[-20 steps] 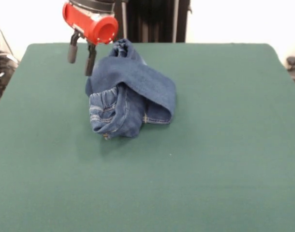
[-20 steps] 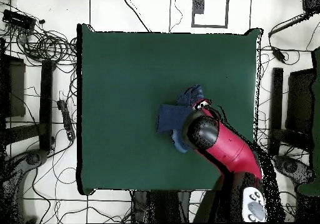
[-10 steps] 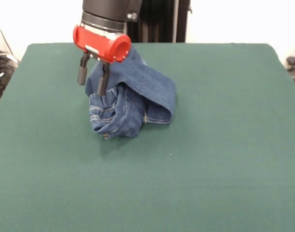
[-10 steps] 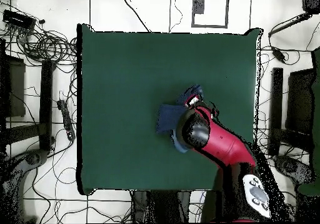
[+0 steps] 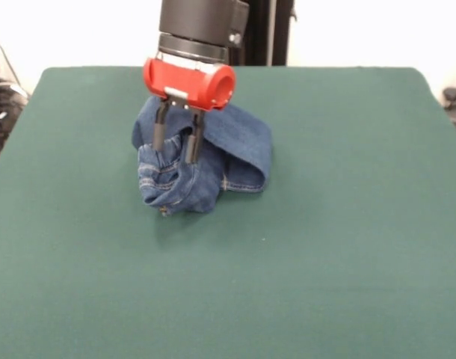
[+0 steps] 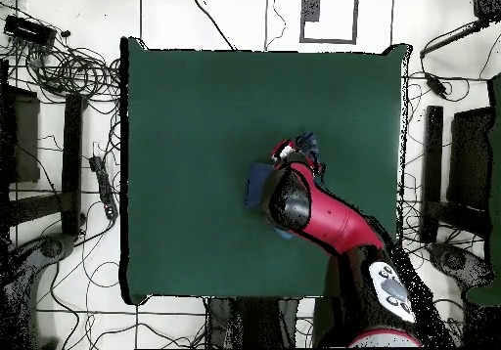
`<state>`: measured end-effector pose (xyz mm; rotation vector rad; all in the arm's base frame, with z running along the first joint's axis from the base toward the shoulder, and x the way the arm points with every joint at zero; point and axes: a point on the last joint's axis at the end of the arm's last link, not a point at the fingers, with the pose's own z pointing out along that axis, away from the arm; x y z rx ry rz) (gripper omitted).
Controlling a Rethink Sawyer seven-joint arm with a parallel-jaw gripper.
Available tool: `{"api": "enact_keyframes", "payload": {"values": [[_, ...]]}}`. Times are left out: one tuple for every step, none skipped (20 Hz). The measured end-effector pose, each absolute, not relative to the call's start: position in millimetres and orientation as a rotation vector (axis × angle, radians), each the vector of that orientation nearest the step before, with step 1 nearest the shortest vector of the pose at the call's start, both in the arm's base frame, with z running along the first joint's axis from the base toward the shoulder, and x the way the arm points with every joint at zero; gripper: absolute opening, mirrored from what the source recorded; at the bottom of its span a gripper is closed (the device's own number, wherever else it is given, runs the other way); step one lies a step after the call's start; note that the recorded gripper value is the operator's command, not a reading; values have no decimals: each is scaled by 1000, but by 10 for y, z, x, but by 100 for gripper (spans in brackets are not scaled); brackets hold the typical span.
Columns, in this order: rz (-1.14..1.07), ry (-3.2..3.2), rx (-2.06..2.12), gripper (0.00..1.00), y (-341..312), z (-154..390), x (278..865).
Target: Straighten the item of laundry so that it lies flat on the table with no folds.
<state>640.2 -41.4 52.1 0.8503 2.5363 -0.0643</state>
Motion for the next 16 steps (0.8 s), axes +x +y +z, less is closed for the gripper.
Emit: {"api": "enact_keyframes", "payload": {"values": [[-55,2537,852,100,-394,510,6400],[-53,2537,852,100,-388,505,6399],[-49,2538,854,100,-380,497,6396],[-44,2539,857,100,-375,485,6389],[-45,2540,860,100,-380,471,6377],[-45,2540,860,100,-379,468,6375],[-45,2540,859,100,-376,467,6374],[-45,2541,859,100,-374,466,6372],[-44,2543,856,100,-355,462,6367],[-44,2545,853,100,-339,461,6365],[-43,2547,850,100,-323,460,6362],[-44,2548,847,100,-310,459,6360],[-45,2550,842,100,-288,459,6356],[-46,2552,837,100,-266,459,6351],[-49,2555,830,100,-234,459,6343],[-52,2556,827,100,-221,459,6338]]}}
